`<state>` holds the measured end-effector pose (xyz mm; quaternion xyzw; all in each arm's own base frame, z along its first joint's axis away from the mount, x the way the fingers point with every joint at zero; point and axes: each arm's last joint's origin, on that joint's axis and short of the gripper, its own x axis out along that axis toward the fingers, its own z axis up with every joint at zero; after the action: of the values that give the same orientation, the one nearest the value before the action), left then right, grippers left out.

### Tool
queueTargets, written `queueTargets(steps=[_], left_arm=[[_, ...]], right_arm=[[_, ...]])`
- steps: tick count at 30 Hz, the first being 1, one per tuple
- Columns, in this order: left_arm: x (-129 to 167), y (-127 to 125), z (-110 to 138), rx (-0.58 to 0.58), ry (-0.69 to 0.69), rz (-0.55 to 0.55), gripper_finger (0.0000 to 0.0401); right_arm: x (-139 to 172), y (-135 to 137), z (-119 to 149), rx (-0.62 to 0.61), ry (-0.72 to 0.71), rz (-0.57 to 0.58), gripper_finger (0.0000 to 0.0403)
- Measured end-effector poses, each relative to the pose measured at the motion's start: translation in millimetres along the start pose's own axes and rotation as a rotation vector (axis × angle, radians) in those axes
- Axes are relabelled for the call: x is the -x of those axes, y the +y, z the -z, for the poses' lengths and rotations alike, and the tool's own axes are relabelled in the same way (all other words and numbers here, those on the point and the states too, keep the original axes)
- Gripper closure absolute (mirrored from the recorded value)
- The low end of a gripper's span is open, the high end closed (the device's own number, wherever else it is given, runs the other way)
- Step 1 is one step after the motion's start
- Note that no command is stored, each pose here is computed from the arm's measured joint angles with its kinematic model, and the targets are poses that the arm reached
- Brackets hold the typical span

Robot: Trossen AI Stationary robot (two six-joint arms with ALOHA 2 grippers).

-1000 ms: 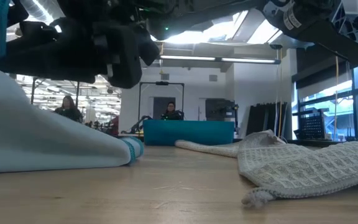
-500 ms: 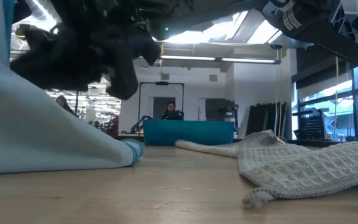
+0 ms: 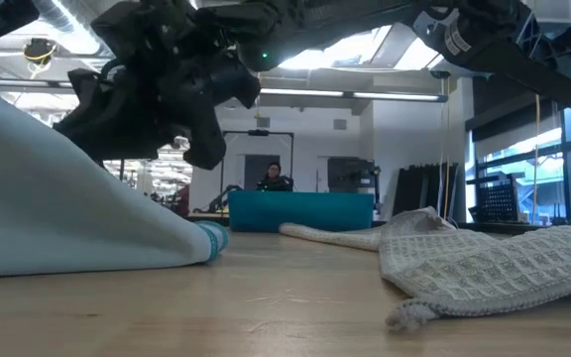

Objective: Fold microfiber towels
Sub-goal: Fold the light blue towel

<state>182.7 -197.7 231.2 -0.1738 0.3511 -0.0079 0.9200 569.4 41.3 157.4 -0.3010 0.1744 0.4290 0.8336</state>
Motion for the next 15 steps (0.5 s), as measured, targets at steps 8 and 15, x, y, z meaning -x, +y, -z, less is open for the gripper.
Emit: queueTargets(steps=[8, 15], left_arm=[[-2.6, 2.3, -4.6, -0.021, -0.011, -0.004, 0.0401], [-3.8, 1.6, -18.7, -0.109, -0.094, 0.027, 0.0401]], right_arm=[[-19.2, 16.6, -22.5, 0.180, -0.113, -0.058, 0.0155], [-28.9, 22.0, -30.4, 0.281, -0.037, 0.016, 0.0134]])
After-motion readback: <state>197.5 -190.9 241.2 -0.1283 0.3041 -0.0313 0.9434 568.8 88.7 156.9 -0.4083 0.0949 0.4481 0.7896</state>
